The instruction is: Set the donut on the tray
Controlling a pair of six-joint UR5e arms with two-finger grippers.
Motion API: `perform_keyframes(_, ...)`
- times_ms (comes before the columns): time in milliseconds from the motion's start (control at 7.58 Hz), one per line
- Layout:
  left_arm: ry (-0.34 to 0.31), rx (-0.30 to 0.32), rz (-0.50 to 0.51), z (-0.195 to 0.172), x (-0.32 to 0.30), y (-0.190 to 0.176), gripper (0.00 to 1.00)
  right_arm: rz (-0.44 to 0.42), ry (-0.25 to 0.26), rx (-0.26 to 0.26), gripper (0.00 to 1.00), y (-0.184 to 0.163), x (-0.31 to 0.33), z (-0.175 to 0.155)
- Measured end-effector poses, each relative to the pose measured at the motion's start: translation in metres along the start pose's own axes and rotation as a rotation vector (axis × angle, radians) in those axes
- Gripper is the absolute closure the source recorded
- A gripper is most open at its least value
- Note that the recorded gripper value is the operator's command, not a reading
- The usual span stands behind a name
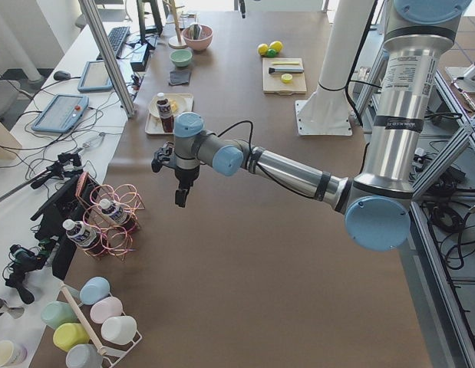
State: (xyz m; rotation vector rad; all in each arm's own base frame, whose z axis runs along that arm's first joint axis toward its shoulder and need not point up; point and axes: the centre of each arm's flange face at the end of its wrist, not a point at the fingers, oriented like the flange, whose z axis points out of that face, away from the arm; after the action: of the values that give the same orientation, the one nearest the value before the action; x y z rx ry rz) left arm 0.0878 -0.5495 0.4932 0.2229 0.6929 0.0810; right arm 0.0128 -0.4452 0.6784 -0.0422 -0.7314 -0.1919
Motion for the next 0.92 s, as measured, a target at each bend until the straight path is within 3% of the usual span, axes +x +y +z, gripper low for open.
perform_keyframes(396, 0.036, -0.098, 0.033, -0.029, -0.072, 0.022, 0.02, 0.011, -0.006, -0.002, 0.0, -0.015, 0.003, 0.002)
perform_keyframes(923, 0.038, -0.154, -0.015, -0.02, -0.15, 0.08, 0.02, 0.039, -0.011, -0.008, 0.0, -0.029, 0.016, 0.006)
